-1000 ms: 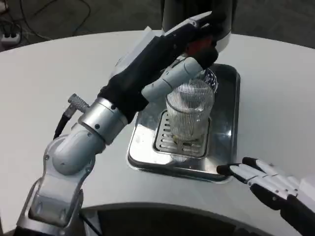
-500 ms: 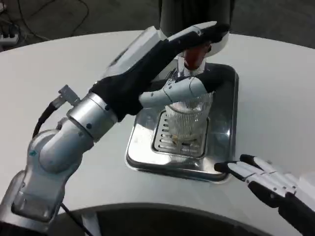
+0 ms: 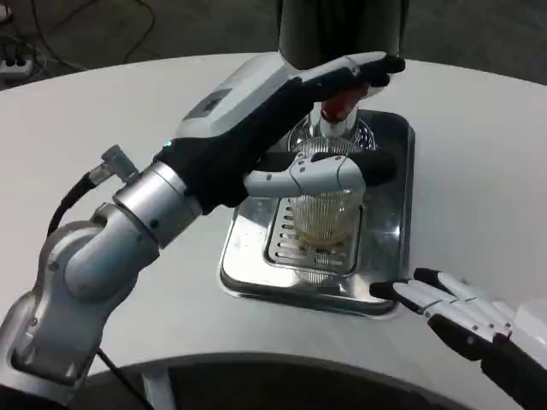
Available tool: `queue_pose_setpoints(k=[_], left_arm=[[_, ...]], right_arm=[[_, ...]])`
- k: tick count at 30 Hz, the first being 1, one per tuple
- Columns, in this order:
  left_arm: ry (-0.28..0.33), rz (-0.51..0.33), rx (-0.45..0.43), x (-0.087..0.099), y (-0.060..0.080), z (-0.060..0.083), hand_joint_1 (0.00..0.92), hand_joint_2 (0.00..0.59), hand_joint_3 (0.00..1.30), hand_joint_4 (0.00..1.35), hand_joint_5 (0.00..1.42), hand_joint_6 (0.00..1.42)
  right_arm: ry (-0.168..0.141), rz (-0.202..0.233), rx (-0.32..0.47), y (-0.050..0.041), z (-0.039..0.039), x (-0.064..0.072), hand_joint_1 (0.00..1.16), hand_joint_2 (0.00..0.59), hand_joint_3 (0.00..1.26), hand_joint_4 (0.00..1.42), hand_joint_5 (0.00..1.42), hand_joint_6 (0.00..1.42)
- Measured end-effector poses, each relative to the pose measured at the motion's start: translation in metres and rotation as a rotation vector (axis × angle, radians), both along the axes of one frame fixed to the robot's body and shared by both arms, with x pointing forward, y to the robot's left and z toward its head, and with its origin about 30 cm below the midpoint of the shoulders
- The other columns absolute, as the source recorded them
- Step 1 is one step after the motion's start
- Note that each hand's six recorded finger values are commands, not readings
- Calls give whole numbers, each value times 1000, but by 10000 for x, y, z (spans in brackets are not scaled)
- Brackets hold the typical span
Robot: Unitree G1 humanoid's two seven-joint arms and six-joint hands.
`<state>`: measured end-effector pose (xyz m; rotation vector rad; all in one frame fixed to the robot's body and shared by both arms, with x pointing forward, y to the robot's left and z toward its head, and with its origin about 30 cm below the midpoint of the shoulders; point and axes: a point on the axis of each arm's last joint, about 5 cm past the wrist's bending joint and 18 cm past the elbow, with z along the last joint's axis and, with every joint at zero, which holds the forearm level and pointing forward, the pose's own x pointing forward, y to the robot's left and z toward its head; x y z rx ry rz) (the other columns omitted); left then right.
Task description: Grasp the cup under the faucet to collect the drink, then remove the cup.
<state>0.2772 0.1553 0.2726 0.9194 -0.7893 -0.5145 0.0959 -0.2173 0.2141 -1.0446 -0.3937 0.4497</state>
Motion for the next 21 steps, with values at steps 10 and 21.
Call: queue_pose_setpoints(k=[10, 21], left_arm=[[-14, 0, 21, 22, 18, -23, 0, 92, 144, 205, 242, 160], [-18, 5, 19, 23, 47, -33, 0, 85, 133, 196, 242, 160]], right_arm=[[13, -103, 213, 91, -228, 162, 704, 243, 184, 194, 176, 185], [56, -215, 437, 183, -432, 346, 760, 191, 108, 131, 122, 203]])
